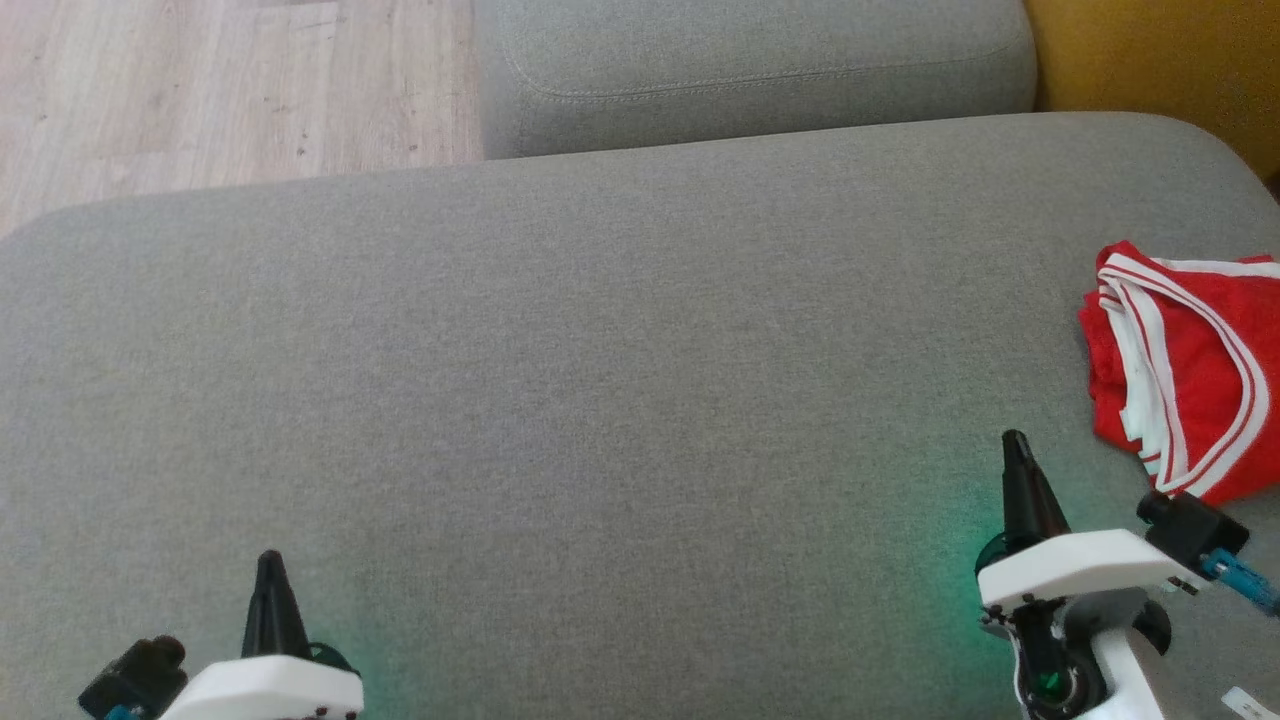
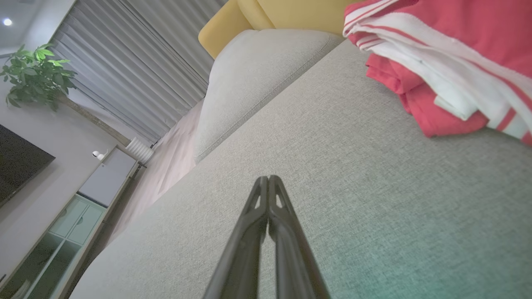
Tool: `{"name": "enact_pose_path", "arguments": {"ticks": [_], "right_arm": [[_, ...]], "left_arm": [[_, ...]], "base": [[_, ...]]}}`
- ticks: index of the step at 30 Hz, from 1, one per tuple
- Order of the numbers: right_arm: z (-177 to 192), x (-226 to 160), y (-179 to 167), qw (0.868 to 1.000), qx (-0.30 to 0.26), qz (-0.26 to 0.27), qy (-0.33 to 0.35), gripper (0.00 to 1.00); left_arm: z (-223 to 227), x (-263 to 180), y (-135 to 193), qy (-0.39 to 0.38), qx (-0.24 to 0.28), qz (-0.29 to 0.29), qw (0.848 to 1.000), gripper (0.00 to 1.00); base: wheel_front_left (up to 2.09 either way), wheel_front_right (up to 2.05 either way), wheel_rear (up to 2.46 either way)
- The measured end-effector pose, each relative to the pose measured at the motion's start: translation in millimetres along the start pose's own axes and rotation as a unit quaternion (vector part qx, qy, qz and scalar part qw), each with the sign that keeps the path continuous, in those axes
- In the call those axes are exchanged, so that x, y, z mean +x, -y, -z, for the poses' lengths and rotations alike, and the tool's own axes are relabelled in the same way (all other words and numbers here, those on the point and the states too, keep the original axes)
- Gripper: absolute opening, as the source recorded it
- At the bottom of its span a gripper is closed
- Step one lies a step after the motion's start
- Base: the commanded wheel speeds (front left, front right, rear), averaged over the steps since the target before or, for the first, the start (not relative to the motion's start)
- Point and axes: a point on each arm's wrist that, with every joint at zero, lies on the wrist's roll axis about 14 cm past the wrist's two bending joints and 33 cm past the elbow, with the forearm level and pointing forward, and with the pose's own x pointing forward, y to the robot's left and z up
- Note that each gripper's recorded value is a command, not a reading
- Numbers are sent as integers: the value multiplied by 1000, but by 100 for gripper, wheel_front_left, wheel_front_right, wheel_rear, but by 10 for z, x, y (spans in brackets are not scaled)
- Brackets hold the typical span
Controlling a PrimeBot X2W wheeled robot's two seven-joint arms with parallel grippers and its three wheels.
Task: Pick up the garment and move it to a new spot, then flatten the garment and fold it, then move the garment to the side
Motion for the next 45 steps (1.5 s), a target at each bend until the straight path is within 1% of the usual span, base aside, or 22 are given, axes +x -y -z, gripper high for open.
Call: {"name": "enact_pose_path", "arguments": {"ticks": [10, 24, 33, 38, 45], "right_arm": [[-83, 16, -1, 998, 58, 2, 7, 0], [-198, 31, -14, 991, 133, 0, 21, 0], [-263, 34, -29, 983, 184, -5, 27, 0], [-254, -1, 17, 977, 212, 0, 26, 0], [-315, 6, -12, 967, 251, -8, 31, 0]], "left_arm": [[-54, -2, 6, 3, -58, 1, 998, 0], [-148, 30, 80, 8, -131, 13, 991, 0], [-185, 23, 109, 8, -182, 21, 983, 0], [-201, 20, 114, 6, -210, 24, 977, 0], [-270, 23, 135, 12, -249, 32, 968, 0]], "base": [[0, 0, 0], [0, 0, 0], [0, 0, 0], [0, 0, 0], [0, 0, 0]]}}
